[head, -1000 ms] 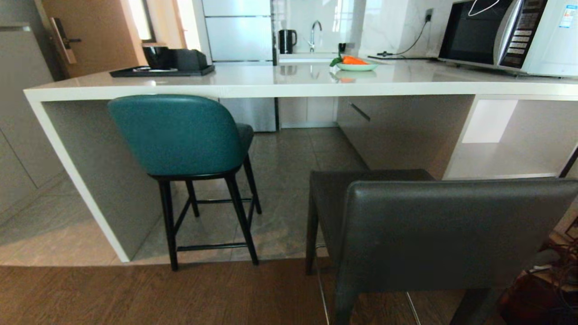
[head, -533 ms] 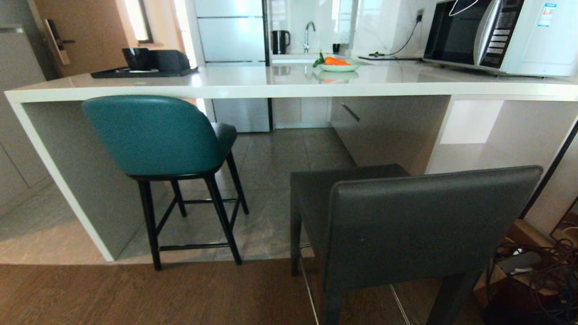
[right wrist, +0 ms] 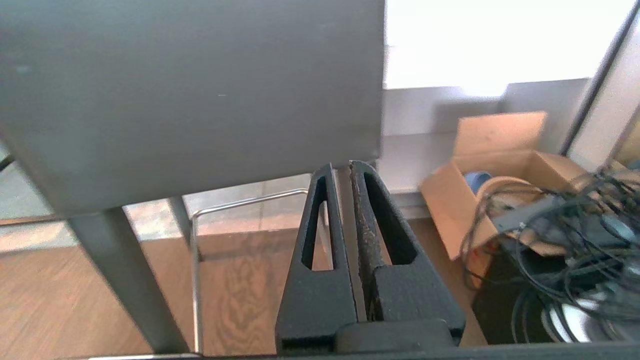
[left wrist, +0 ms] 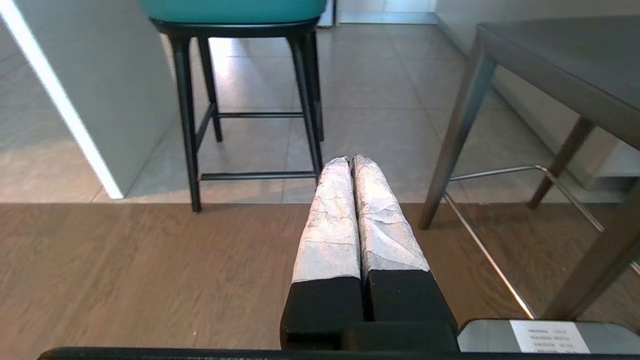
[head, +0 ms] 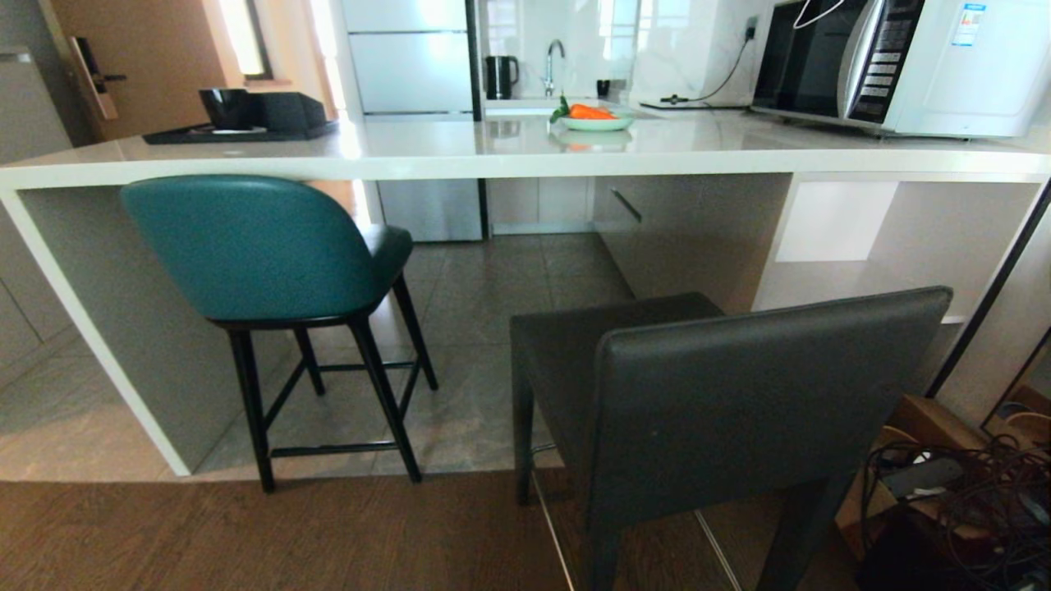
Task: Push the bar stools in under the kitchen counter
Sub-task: Push the gray chair back under the dining table
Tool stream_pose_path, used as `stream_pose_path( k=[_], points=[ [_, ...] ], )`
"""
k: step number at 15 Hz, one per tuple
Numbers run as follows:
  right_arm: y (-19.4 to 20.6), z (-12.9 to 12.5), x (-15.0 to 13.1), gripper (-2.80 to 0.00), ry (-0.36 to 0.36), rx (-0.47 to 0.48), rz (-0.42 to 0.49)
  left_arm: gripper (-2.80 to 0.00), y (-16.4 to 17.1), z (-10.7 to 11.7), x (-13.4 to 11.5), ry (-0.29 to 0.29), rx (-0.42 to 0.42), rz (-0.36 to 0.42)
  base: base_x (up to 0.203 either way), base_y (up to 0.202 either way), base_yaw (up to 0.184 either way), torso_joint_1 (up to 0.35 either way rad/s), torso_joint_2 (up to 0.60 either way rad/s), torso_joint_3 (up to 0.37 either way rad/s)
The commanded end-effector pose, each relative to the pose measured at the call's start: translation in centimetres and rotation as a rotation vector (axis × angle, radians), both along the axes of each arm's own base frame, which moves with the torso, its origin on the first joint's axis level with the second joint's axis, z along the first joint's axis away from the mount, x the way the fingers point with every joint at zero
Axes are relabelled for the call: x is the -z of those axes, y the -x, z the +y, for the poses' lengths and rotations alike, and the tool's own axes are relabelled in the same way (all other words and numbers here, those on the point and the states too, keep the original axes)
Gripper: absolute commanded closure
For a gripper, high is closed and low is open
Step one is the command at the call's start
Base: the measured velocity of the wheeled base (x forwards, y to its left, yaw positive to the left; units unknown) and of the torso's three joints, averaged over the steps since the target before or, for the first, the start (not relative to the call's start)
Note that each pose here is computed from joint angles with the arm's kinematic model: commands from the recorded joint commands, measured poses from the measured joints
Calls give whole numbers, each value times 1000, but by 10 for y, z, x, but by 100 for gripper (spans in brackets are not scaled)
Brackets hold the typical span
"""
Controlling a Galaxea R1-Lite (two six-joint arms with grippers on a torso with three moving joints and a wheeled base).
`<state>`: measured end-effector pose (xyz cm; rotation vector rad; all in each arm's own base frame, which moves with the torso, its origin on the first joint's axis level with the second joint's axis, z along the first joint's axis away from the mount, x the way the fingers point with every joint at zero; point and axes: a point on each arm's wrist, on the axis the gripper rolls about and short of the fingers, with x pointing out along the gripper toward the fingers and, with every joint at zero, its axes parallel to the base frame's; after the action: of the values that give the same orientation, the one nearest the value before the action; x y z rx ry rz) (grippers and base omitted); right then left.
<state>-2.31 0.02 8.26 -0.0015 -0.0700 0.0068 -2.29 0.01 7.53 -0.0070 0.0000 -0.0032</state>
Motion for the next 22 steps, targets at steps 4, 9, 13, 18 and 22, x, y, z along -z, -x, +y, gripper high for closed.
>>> stream_pose_path(
  k=[4, 9, 13, 18, 22],
  points=[
    [-2, 0, 8, 0, 0, -1, 30, 0, 0, 0, 0, 1, -2, 1, 0, 0, 0, 0, 0, 0],
    [-2, 0, 8, 0, 0, -1, 30, 0, 0, 0, 0, 1, 0, 2, 0, 0, 0, 0, 0, 0],
    [-2, 0, 8, 0, 0, -1, 30, 0, 0, 0, 0, 1, 0, 2, -51, 0, 0, 5, 3, -1],
    [-2, 0, 8, 0, 0, -1, 30, 0, 0, 0, 0, 1, -2, 2, -185, 0, -2, 1, 3, 3],
    [-2, 0, 8, 0, 0, -1, 30, 0, 0, 0, 0, 1, 0, 0, 0, 0, 0, 0, 0, 0]
  ],
)
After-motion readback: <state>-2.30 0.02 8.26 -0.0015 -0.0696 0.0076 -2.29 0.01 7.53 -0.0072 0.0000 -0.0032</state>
